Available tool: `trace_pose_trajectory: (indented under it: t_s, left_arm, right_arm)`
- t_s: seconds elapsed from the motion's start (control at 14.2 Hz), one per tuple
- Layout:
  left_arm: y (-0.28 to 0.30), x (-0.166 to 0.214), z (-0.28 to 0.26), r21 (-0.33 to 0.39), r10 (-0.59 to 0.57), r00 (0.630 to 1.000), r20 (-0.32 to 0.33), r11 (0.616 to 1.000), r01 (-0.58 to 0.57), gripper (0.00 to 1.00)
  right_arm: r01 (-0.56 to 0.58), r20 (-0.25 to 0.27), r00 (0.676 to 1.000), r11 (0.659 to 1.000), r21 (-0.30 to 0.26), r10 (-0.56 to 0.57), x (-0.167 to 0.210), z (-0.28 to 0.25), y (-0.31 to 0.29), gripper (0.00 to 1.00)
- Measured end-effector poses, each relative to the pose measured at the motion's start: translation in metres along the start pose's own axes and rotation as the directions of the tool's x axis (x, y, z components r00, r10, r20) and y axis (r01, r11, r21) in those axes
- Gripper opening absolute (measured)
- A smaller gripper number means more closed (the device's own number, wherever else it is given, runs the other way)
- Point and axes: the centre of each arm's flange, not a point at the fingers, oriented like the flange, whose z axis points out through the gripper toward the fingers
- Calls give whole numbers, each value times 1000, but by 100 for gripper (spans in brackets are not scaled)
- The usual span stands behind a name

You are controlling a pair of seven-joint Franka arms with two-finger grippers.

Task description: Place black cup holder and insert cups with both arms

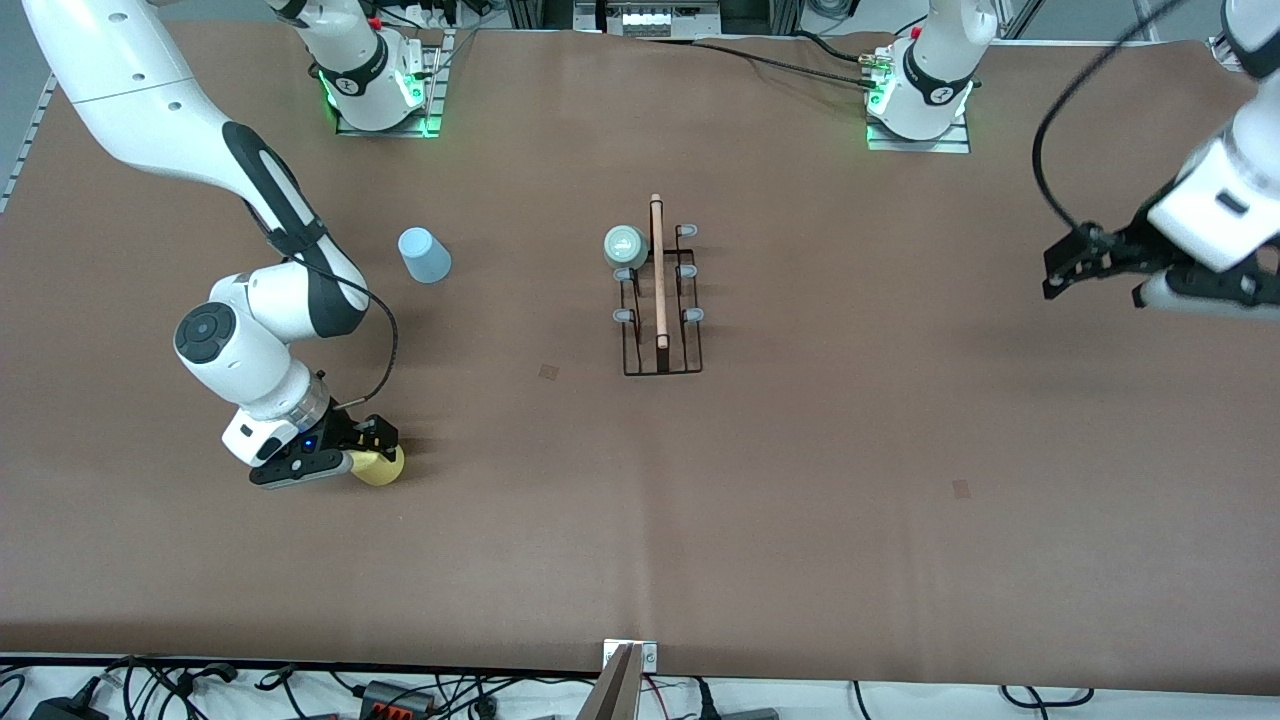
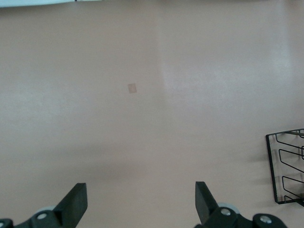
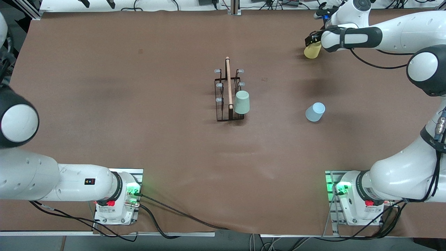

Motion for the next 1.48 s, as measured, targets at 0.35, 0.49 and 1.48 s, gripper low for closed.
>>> trace_pose_trajectory:
  t_s: [0.35,0.49,1.48]
  left_arm:
    - [0,-15,6,1,0,999,37,1000,0,100]
    - [2,-18,8,0,2,998,60,1000,-2,100]
    - [-5,-17,14,1,-10,997,81,1000,10,100]
  right_arm:
    - [4,12,1000,1000,4,-4,-4,8,-1,77]
    - [12,6,1000,1000,0,-12,0,0,-3,70]
    - [-415,100,903,908,-54,418,-34,-187,-364,70]
